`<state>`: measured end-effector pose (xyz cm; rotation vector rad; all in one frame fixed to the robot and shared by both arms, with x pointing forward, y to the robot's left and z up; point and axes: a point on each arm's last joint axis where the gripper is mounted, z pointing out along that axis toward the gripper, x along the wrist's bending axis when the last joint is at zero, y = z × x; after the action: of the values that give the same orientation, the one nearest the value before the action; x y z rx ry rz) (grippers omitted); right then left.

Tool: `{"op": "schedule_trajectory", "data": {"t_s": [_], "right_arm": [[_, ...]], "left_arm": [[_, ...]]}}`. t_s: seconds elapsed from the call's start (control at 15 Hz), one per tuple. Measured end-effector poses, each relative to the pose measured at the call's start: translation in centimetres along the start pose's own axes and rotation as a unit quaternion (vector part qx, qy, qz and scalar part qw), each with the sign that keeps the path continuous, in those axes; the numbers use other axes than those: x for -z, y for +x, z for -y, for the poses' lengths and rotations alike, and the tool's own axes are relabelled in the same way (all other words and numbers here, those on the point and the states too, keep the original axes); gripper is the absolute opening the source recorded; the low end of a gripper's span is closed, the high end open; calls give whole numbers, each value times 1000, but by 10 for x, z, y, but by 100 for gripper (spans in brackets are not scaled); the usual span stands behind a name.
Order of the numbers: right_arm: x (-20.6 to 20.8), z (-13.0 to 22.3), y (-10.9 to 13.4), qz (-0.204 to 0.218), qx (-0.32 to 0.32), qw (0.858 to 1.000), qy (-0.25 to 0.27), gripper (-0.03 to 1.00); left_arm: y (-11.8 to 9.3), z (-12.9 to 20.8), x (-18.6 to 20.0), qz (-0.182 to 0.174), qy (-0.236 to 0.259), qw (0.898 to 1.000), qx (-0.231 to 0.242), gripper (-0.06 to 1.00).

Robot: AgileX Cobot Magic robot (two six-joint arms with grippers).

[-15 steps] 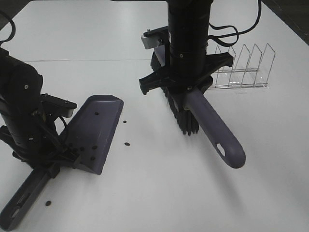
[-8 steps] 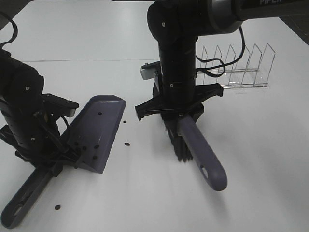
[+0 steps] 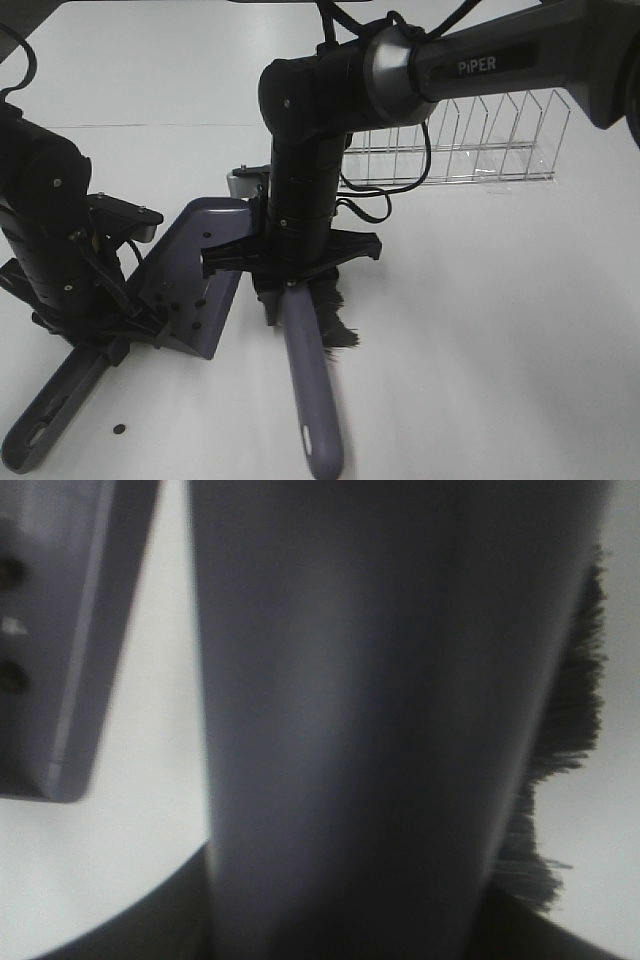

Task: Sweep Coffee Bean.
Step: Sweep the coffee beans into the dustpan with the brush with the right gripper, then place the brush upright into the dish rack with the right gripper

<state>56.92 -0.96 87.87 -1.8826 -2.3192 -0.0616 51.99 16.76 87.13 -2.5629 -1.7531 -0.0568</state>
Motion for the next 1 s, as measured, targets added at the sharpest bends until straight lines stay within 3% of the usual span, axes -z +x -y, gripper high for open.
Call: {"op": "schedule_trajectory", "data": {"t_s": [0.13,0.47,0.73,1.0], "right_arm": [[2,-7,15,-85,-22,995,-38,29],[22,-24,37,-170,-2,981,-93,29],[41,-35,44,-175,26,976,-124,29],[61,-45,28,-133,49,983,-117,29]], "left_arm": [[0,0,0,0,0,1000,0,35],[0,0,0,0,0,1000,0,35],[0,0,0,0,0,1000,0,35],[-1,-1,0,3,-3,1000,3,35]]}}
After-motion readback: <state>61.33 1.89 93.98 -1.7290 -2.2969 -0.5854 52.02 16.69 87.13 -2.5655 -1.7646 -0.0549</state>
